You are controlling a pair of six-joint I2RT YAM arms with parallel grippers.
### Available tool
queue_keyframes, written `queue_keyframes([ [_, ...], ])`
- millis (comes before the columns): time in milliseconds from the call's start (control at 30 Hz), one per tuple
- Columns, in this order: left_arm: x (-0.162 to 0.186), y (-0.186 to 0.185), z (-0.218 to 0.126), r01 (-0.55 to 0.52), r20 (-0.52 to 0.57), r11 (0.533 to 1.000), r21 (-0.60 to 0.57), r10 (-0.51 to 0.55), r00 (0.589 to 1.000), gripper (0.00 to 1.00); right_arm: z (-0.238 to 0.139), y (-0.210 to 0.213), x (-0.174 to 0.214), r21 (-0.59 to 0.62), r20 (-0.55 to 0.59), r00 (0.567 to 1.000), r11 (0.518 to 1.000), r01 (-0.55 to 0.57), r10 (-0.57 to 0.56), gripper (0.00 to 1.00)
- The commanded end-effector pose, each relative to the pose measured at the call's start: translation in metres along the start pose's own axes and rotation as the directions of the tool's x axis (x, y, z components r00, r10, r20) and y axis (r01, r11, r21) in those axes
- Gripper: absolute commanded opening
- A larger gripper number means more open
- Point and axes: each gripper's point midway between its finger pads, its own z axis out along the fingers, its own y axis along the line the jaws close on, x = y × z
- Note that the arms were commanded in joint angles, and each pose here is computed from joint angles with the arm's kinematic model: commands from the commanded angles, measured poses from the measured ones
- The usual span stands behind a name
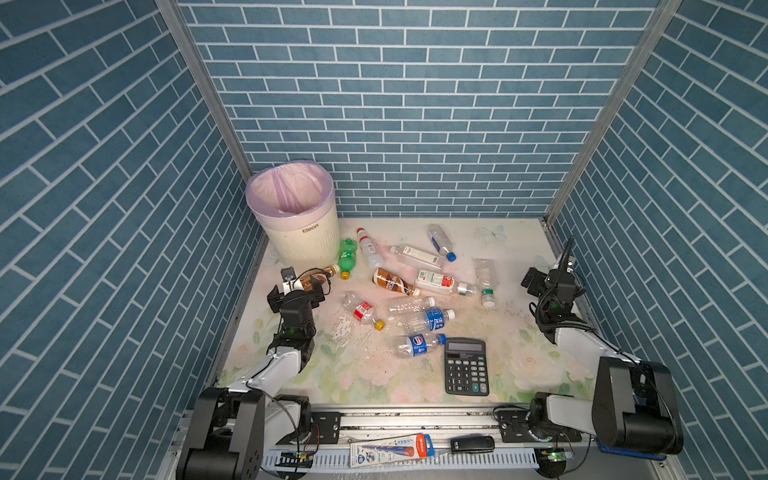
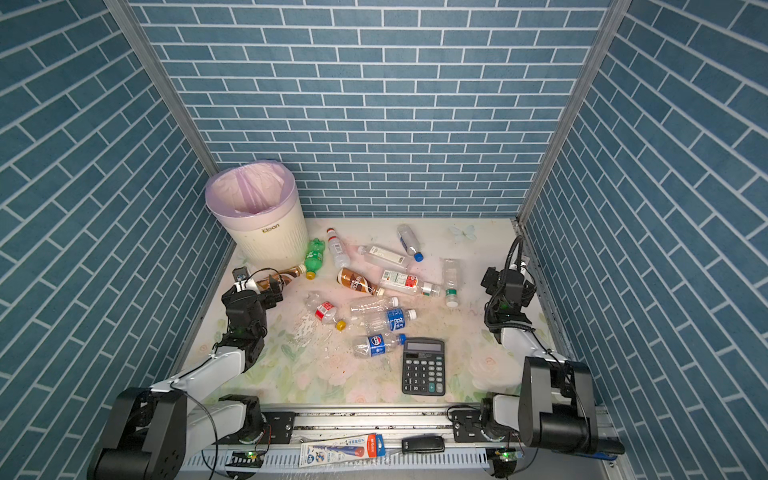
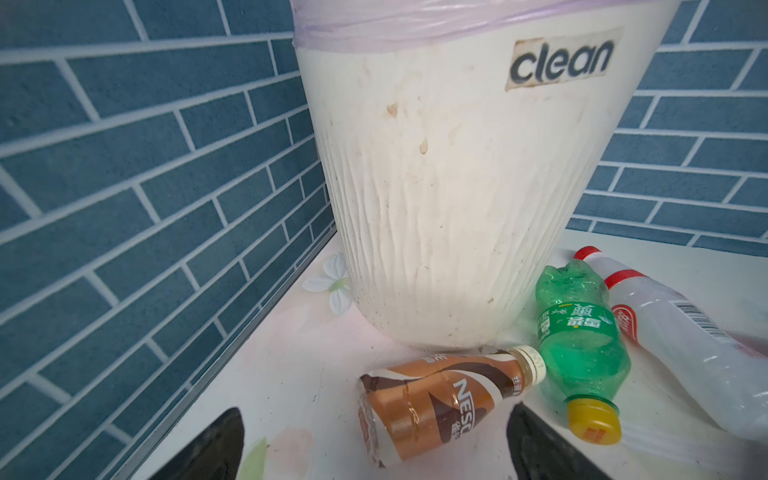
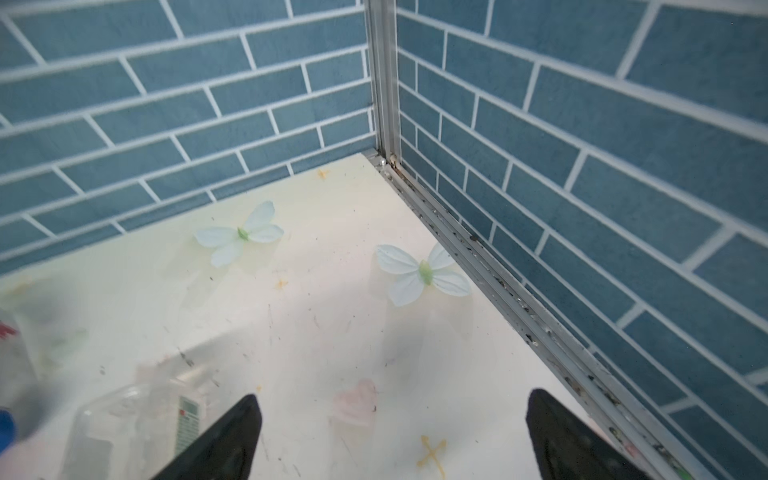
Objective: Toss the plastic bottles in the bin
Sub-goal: 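Grasp and lift the green-label tea bottle with right gripper while left arm approaches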
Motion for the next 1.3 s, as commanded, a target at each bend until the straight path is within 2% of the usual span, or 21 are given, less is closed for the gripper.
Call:
queue_keyframes([
  [0,-0.001,-0.016,-0.015,-0.064,-0.013,0.997,0.04,0.064,0.998,0.99,-0.003,0.01,0.012,-0.051,-0.107,0.991,0.995,-0.085,0.079,0.99],
  [200,-0.019,-0.072,-0.047,-0.117,0.023,0.966,0.23,0.115,0.993,0.99,-0.011,0.041,0.017,-0.163,-0.253,0.966,0.982,-0.097,0.054,0.99],
  [367,-0.024,-0.144,-0.077,-0.13,0.015,0.869,0.478,0.14,0.99,0.99,-0.022,0.073,0.032,-0.252,-0.327,0.945,0.966,-0.054,-0.033,0.99],
  [467,-0.021,-0.182,-0.084,-0.132,-0.045,0.82,0.557,0.189,0.981,0.99,-0.021,0.093,0.049,-0.294,-0.381,0.92,0.955,-0.031,-0.087,0.99],
  [567,-0.011,-0.209,-0.084,-0.102,-0.136,0.8,0.591,0.224,0.965,0.99,-0.015,0.107,0.062,-0.317,-0.431,0.896,0.947,-0.042,-0.104,0.99],
  [600,-0.018,-0.22,-0.084,-0.089,-0.142,0.792,0.605,0.216,0.966,0.99,-0.013,0.11,0.065,-0.318,-0.446,0.888,0.947,-0.044,-0.109,0.99],
  [800,-0.004,-0.259,-0.084,-0.125,-0.192,0.77,0.626,0.308,0.932,0.99,0.0,0.131,0.075,-0.342,-0.47,0.869,0.94,-0.017,-0.155,0.97],
  [933,0.004,-0.28,-0.089,-0.093,-0.241,0.742,0.664,0.33,0.913,0.99,0.011,0.142,0.085,-0.352,-0.498,0.843,0.936,0.019,-0.204,0.94],
  [1133,0.006,-0.293,-0.091,-0.064,-0.277,0.736,0.673,0.332,0.901,0.99,0.023,0.155,0.099,-0.352,-0.536,0.808,0.934,0.051,-0.246,0.87],
  [1267,0.0,-0.296,-0.091,-0.033,-0.29,0.743,0.668,0.301,0.908,0.99,0.031,0.149,0.108,-0.303,-0.56,0.785,0.947,0.102,-0.264,0.81],
])
